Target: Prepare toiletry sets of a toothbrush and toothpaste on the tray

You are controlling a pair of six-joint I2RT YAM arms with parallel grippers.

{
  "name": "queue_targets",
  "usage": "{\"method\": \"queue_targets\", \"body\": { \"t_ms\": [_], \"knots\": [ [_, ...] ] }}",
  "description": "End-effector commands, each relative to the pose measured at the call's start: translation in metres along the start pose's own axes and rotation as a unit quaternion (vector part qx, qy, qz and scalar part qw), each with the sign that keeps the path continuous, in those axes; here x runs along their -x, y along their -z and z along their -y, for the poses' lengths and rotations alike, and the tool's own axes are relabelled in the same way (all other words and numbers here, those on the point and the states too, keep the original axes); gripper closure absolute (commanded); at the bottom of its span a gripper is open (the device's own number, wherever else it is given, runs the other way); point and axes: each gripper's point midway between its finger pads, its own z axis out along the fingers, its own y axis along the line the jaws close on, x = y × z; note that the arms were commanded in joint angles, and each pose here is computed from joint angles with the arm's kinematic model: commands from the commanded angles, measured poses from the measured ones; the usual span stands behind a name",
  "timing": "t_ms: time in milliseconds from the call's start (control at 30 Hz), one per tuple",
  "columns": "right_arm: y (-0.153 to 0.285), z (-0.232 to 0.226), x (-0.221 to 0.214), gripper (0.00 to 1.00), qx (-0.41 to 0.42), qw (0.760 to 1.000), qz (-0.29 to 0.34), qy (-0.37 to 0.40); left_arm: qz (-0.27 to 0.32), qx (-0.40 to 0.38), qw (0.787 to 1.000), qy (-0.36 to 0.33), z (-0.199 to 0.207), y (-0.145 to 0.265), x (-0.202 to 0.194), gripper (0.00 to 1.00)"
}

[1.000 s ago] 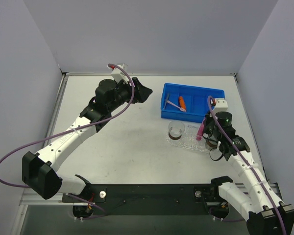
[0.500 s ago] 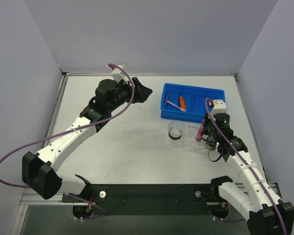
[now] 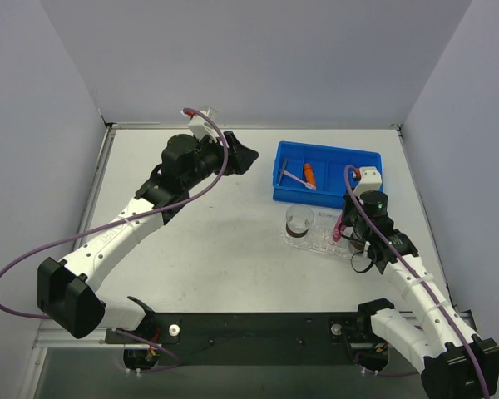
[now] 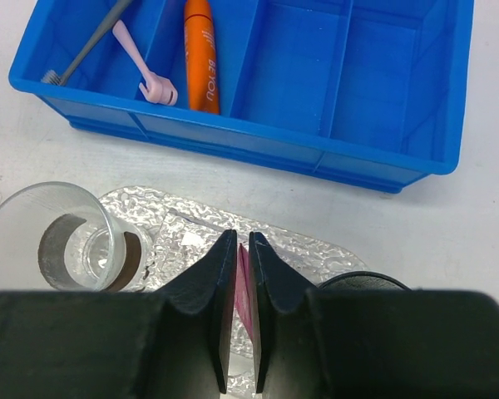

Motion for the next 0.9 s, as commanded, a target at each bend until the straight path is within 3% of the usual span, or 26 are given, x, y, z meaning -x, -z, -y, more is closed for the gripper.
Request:
{"method": "queue_targets", "body": {
  "t_ms": [0, 233, 567, 700, 867],
  "knots": [
    [-0.005, 0.003, 0.004, 0.92, -0.015, 1.000, 0.018, 0.009, 0.022, -0.016, 1.000, 0.000, 0.008, 0.003, 0.014, 0.16],
    [0.000, 0.002, 0.009, 0.86, -0.014, 1.000, 0.024, 0.014, 0.021, -0.018, 1.000, 0.002, 0.008, 0.003, 0.014, 0.16],
    [0.013, -0.001, 0.033, 0.57, -0.008, 0.999, 0.036, 0.000, 0.015, -0.017, 1.000, 0.005, 0.006, 0.001, 0.009, 0.16],
    [0.023, -0.006, 0.052, 0.53, 0.005, 0.999, 0.050, -0.022, 0.006, -0.007, 1.000, 0.006, 0.002, 0.001, 0.004, 0.16],
    [0.030, -0.016, 0.053, 0.53, 0.020, 0.998, -0.013, -0.051, -0.008, 0.000, 1.000, 0.003, -0.001, -0.006, 0.000, 0.17]
  ]
}}
